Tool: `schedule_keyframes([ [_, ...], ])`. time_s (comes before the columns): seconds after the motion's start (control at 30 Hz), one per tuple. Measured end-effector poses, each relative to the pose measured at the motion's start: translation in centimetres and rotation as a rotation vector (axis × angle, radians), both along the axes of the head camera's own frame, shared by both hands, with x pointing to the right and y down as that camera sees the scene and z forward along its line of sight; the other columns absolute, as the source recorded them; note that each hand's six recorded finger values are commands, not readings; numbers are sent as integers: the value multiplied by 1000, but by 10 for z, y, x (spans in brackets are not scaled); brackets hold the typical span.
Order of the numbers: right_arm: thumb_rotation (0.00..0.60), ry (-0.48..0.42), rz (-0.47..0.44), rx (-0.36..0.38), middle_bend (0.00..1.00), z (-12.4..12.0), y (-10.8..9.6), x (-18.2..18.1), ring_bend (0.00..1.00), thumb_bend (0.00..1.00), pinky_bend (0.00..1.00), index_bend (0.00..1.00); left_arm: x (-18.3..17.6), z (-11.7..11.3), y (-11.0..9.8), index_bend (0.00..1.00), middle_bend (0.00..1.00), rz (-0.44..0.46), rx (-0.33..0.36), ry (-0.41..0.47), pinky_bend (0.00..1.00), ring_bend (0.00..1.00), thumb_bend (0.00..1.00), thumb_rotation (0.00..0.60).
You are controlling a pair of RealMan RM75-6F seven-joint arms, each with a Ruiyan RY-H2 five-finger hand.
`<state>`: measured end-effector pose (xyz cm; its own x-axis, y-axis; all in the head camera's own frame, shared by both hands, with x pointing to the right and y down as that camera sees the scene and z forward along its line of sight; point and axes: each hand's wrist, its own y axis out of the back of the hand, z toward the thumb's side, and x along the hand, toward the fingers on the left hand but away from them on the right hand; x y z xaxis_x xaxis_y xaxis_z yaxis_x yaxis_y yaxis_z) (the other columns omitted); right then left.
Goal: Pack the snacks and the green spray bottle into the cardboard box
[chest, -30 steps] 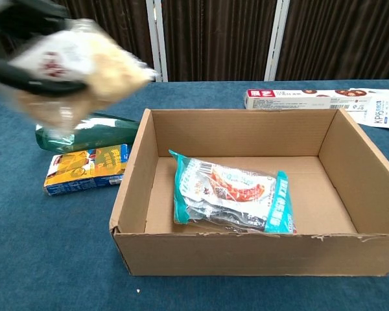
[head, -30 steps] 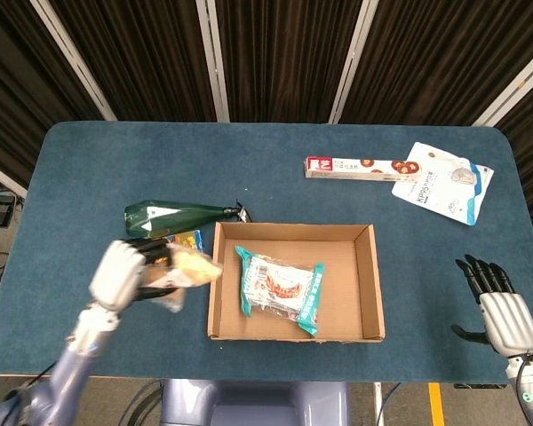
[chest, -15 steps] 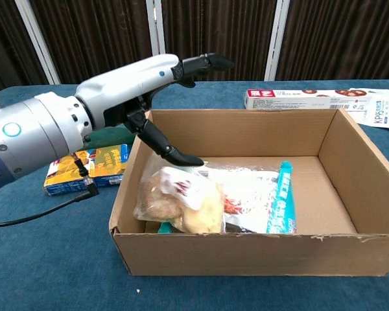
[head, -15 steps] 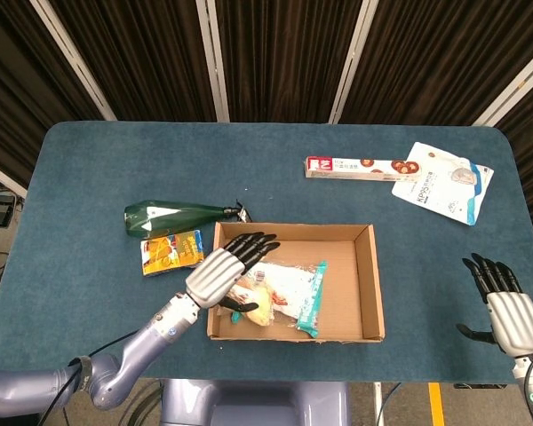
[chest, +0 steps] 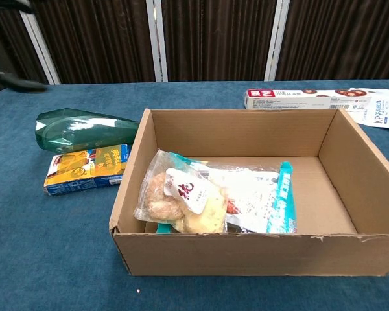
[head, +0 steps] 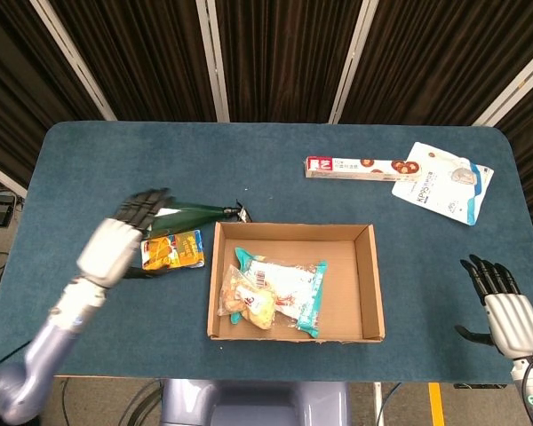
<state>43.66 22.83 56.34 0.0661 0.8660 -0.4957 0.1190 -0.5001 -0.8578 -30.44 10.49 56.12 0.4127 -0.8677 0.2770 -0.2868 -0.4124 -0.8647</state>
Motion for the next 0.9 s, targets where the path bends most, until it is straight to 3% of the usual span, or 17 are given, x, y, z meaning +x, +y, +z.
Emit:
schedule_keyframes([
  [0.2, 600, 9, -12, -1, 0, 3, 2, -6, 0, 0, 0, 0, -63, 24, -3, 0, 0, -123, -30, -158, 39, 0, 0, 600],
  [0.43, 600, 16, -41, -33, 0, 12, 4, -15, 0, 0, 0, 0, -89, 64, -11, 0, 0, -202, -106, -258, 34, 0, 0, 600],
  [0.67, 600, 22, -32, -43, 0, 16, 2, -14, 0, 0, 0, 0, -82, 99, -30, 0, 0, -229, -150, -289, 34, 0, 0, 600],
  [0.9, 600, 30, -18, -45, 0, 17, 1, -12, 0, 0, 0, 0, -46, 130, -49, 0, 0, -183, -194, -305, 35, 0, 0, 600],
])
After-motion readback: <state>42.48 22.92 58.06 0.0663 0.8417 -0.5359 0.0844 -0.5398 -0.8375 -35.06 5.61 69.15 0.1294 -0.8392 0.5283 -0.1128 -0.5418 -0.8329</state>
